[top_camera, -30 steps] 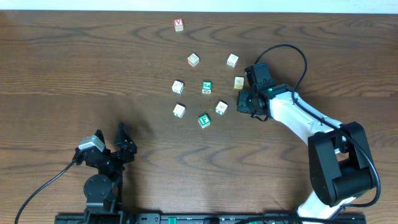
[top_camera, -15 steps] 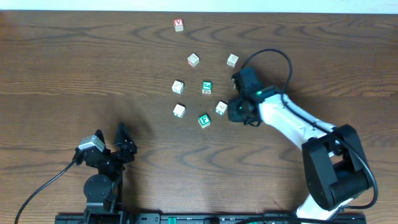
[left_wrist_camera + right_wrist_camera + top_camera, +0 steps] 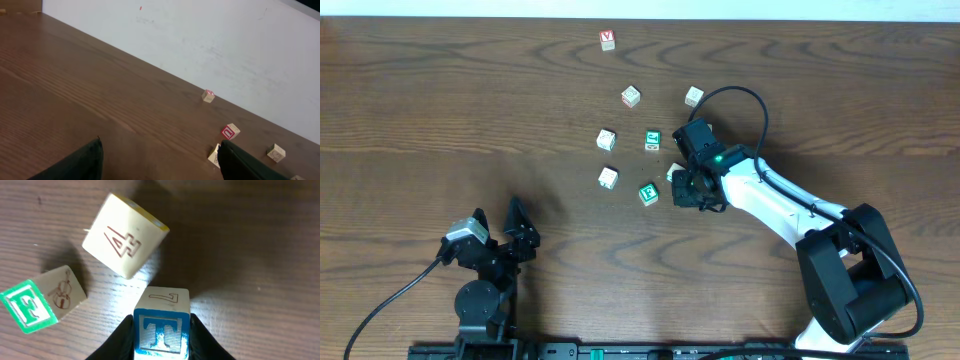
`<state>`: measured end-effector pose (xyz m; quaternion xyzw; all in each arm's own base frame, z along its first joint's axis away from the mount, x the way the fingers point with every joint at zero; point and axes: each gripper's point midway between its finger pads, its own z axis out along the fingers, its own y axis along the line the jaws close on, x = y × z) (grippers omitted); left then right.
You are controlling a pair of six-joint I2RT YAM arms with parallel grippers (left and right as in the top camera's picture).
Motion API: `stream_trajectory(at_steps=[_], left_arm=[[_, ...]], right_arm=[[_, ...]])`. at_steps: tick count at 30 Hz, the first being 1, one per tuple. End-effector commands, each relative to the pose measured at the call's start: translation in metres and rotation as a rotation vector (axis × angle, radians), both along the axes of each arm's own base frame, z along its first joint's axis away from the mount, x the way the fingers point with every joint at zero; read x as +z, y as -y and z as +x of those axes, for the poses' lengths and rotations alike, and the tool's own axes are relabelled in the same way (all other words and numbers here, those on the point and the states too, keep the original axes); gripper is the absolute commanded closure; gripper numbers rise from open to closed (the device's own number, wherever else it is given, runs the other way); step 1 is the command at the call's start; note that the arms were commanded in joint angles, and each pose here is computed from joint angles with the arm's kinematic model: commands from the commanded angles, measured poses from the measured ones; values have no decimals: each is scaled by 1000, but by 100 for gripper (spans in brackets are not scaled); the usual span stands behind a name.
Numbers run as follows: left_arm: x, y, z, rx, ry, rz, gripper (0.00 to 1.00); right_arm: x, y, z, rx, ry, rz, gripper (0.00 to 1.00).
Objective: Lift 3 blocks
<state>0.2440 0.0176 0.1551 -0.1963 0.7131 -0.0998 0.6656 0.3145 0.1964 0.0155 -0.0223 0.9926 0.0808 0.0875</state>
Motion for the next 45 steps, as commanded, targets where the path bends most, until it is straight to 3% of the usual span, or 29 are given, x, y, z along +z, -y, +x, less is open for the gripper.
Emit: stream_trajectory(at_steps=[1, 3, 6, 17, 20, 22, 24, 27, 35, 45], left_arm=[[-17, -4, -1, 17, -56, 11, 26], [-17, -4, -1, 17, -56, 11, 26], [-17, -4, -1, 17, -56, 11, 26], [-17, -4, -1, 17, -56, 11, 26], [-17, -4, -1, 17, -56, 11, 26], [-17, -4, -1, 17, -56, 11, 26], [-17, -4, -1, 17, -56, 11, 26], [-17, -4, -1, 17, -56, 11, 26], [-17, -4, -1, 17, -56, 11, 26], [-17, -4, -1, 17, -56, 11, 26]], right_arm=[[-11, 5, -12, -14, -50, -31, 54], [-11, 5, -11, -14, -46, -28, 43], [-10, 4, -11, -14, -43, -26, 37], [17, -7, 11, 72, 52, 3, 29], [34, -15, 24, 92, 91, 19, 43], [50, -21, 34, 91, 117, 33, 65], [62, -25, 42, 90, 142, 46, 77], [73, -30, 53, 84, 188, 58, 89], [74, -22, 85, 25, 315, -9, 98], [10, -27, 93, 13, 244, -41, 99]])
